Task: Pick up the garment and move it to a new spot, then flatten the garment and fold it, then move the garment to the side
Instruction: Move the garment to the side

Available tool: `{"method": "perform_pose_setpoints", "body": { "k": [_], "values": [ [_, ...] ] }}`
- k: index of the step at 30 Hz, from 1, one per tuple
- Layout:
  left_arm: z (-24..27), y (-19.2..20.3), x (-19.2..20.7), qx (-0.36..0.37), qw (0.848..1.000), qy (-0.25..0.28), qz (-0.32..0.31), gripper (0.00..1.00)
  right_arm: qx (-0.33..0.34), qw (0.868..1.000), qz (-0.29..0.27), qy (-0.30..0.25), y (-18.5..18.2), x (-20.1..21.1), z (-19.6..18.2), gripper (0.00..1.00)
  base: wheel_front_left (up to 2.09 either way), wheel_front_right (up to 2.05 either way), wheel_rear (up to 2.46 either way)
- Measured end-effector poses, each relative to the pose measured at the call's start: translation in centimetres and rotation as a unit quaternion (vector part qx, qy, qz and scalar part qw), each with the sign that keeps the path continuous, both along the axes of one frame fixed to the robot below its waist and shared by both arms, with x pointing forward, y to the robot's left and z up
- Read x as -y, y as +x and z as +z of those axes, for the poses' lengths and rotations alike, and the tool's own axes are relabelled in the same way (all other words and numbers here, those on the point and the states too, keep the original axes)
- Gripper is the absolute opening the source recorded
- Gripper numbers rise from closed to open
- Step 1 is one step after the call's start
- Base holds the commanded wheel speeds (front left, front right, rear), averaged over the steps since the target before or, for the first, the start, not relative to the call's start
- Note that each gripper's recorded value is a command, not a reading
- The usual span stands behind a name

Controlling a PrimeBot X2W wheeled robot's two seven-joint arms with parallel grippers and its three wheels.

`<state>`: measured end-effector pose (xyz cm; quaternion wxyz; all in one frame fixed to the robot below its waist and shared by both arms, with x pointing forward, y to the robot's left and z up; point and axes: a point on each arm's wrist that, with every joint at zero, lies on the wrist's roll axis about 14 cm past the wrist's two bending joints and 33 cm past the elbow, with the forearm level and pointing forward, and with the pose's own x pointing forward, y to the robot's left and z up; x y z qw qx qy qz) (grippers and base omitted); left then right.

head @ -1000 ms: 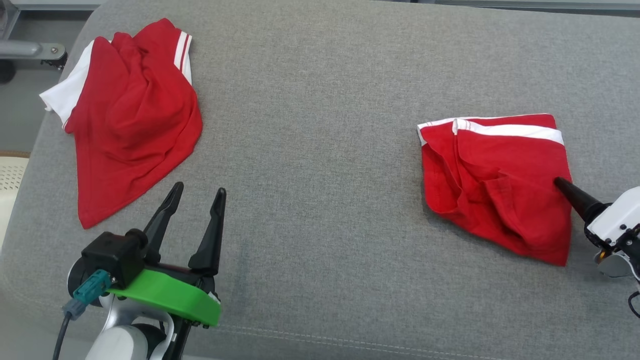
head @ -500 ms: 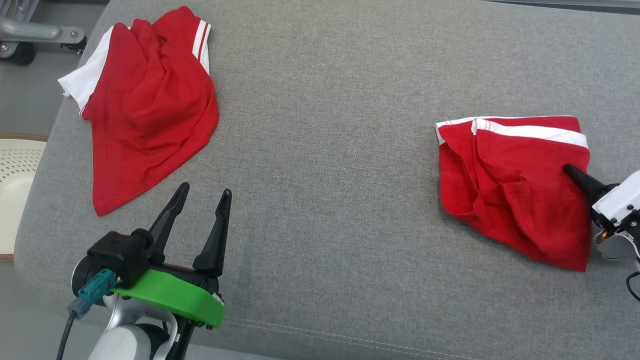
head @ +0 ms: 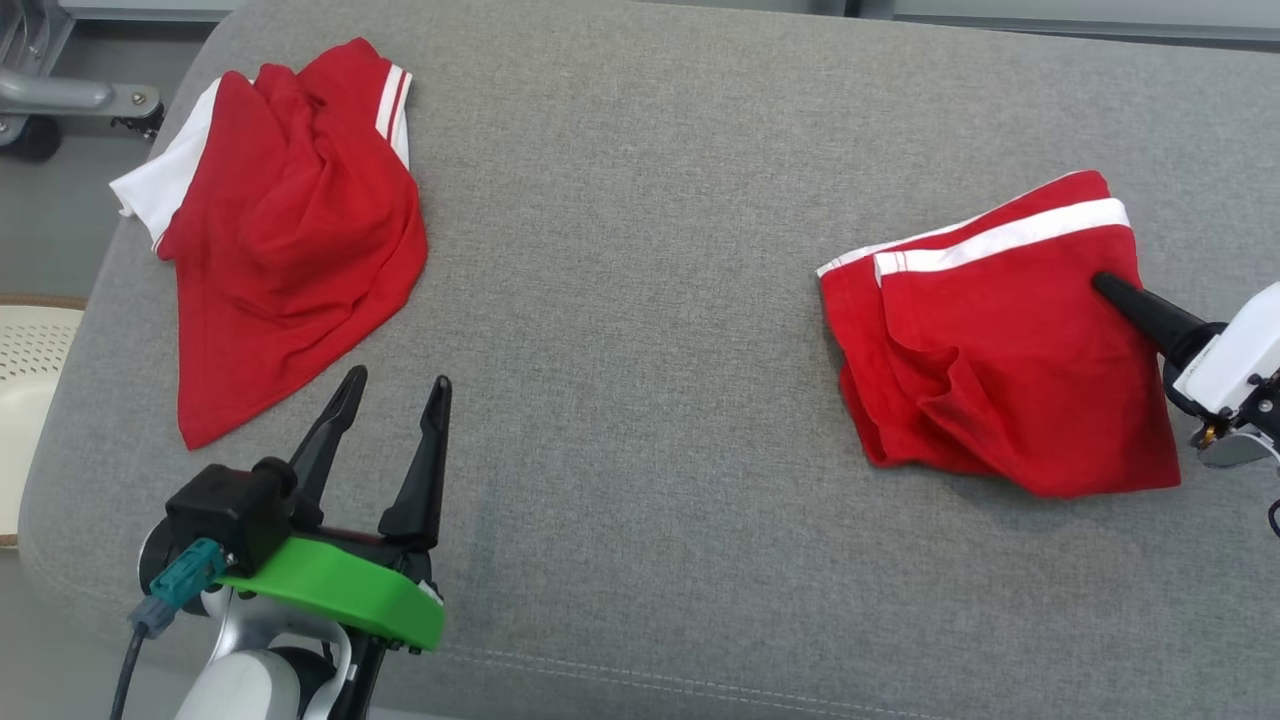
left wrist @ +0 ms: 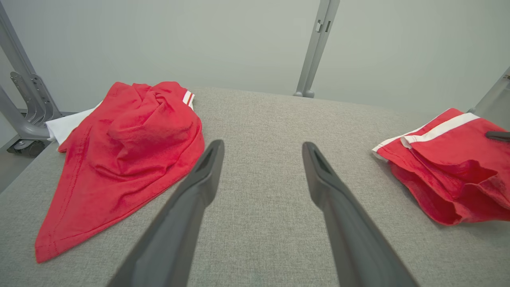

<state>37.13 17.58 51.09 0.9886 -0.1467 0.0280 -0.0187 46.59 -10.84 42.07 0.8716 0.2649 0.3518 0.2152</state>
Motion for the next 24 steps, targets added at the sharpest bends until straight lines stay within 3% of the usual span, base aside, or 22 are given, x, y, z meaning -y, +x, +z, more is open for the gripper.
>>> {"method": "perform_pose_setpoints", "body": {
  "k": [11,16,18,24],
  "values": [
    [0.1,0.5,0.8,0.006,1.000,-0.007,-0.010,1.00,0.042,0.999,-0.032,0.000,1.5,2.4,2.6,0.00,0.00,0.00,0.00],
    [0.3,0.5,0.9,0.011,1.000,-0.007,-0.010,1.00,0.062,0.997,-0.037,-0.036,1.7,3.7,2.6,0.00,0.00,0.00,0.00],
    [0.6,0.6,0.6,0.015,1.000,-0.006,-0.007,1.00,0.051,0.998,-0.044,-0.008,1.5,3.1,2.9,0.00,0.00,0.00,0.00],
    [0.5,0.9,1.3,0.013,1.000,-0.005,-0.020,1.00,0.036,0.993,-0.076,-0.078,1.6,7.2,1.2,0.00,0.00,0.00,0.00]
  ]
}}
